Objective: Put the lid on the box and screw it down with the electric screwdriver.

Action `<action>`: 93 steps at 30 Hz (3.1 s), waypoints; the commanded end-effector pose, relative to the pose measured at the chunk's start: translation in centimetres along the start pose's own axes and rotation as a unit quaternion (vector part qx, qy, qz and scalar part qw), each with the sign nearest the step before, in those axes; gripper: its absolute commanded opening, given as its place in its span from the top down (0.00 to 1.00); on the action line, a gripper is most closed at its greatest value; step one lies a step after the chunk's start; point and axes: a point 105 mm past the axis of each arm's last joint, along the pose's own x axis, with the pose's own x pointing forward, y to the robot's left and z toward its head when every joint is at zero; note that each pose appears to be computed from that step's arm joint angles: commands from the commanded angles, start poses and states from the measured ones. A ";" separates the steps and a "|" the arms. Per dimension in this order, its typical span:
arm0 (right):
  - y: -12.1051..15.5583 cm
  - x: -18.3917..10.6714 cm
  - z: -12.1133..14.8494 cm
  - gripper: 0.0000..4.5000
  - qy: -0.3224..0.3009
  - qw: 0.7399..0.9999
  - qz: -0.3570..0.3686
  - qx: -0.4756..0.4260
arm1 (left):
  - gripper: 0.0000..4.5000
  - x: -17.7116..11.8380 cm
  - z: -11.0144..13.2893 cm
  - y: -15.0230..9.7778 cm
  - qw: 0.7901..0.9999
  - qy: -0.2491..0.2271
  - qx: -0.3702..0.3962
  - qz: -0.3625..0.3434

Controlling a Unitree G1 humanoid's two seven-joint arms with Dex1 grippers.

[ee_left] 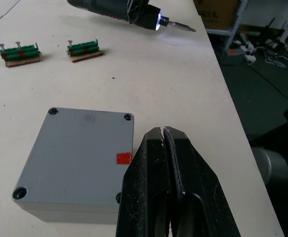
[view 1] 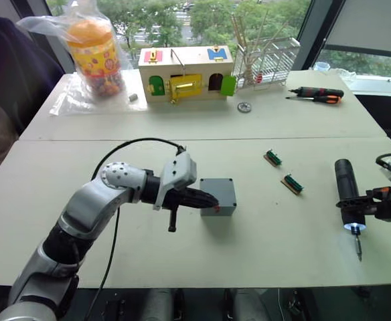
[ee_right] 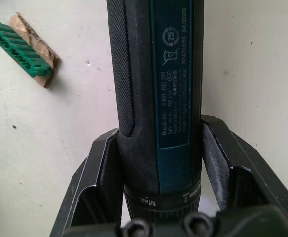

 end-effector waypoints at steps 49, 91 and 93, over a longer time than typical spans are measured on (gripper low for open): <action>22.8 4.2 -7.2 0.01 -0.126 0.796 0.303 -0.509 | 1.00 2.1 -5.6 9.4 0.988 0.106 0.037 0.109; 12.5 -0.5 -1.2 0.01 -0.300 0.893 0.154 -0.298 | 1.00 -2.5 -2.7 6.2 0.990 0.058 0.024 0.123; 11.1 0.2 -0.7 0.01 -0.314 0.896 0.116 -0.292 | 1.00 -2.3 -2.1 6.2 0.992 0.042 0.021 0.121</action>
